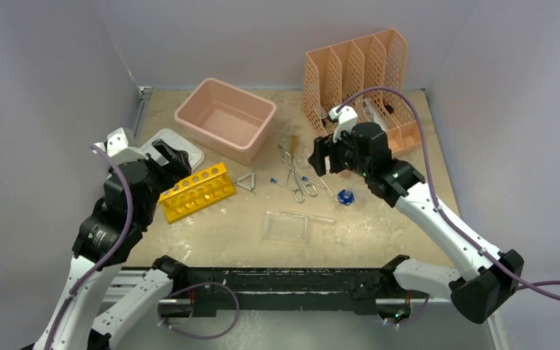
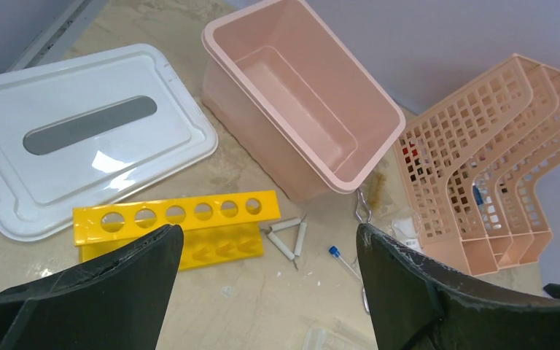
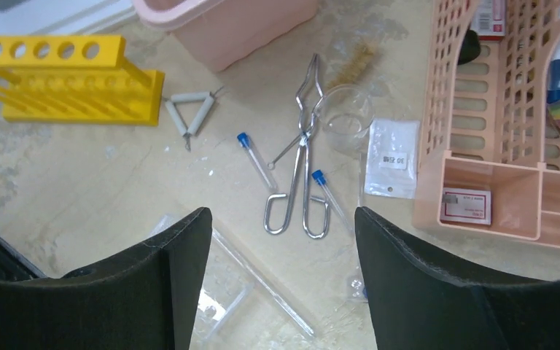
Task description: Organize the chemistry lab equipment
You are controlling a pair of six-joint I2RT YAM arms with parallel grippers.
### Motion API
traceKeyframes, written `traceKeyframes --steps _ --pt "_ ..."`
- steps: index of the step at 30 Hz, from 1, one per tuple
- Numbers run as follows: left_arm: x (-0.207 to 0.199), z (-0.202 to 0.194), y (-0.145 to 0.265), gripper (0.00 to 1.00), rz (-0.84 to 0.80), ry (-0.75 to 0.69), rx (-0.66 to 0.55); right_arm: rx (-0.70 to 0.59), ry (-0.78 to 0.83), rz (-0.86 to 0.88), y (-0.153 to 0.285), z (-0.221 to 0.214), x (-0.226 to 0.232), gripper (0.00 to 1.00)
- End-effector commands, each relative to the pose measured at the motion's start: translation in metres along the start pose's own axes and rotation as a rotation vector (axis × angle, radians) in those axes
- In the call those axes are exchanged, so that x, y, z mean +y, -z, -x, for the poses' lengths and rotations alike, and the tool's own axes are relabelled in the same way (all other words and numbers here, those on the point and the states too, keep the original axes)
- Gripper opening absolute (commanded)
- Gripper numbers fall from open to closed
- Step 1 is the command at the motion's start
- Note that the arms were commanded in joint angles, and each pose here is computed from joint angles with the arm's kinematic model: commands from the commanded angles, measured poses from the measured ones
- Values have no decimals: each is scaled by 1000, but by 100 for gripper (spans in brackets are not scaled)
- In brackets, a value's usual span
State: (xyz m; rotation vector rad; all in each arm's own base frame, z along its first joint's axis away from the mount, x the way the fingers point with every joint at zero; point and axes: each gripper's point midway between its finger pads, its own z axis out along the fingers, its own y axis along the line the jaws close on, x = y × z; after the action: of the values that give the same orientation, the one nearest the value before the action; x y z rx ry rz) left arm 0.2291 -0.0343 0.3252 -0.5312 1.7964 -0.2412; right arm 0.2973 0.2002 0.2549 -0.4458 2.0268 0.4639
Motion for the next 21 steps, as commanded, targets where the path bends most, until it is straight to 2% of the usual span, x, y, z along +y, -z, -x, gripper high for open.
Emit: traceKeyframes --steps 1,7,9,11,18,20,21 --pt "-3 4 8 89 -50 -7 -23 -12 133 25 -1 -11 14 73" --pt "-12 -5 12 90 -129 -10 3 19 300 132 -4 -47 44 70" --pt "-15 -7 13 91 -149 -4 11 54 335 137 -5 -57 44 58" --pt "-20 -10 14 91 -183 2 21 120 377 146 -5 -70 42 52" --pt "-25 -12 8 91 -191 0 25 395 622 160 -1 -110 19 65" --pt "-26 -11 8 91 -188 -7 31 453 671 141 -1 -123 7 65" --pt "-26 -10 8 91 -186 -10 31 477 679 156 0 -130 5 59"
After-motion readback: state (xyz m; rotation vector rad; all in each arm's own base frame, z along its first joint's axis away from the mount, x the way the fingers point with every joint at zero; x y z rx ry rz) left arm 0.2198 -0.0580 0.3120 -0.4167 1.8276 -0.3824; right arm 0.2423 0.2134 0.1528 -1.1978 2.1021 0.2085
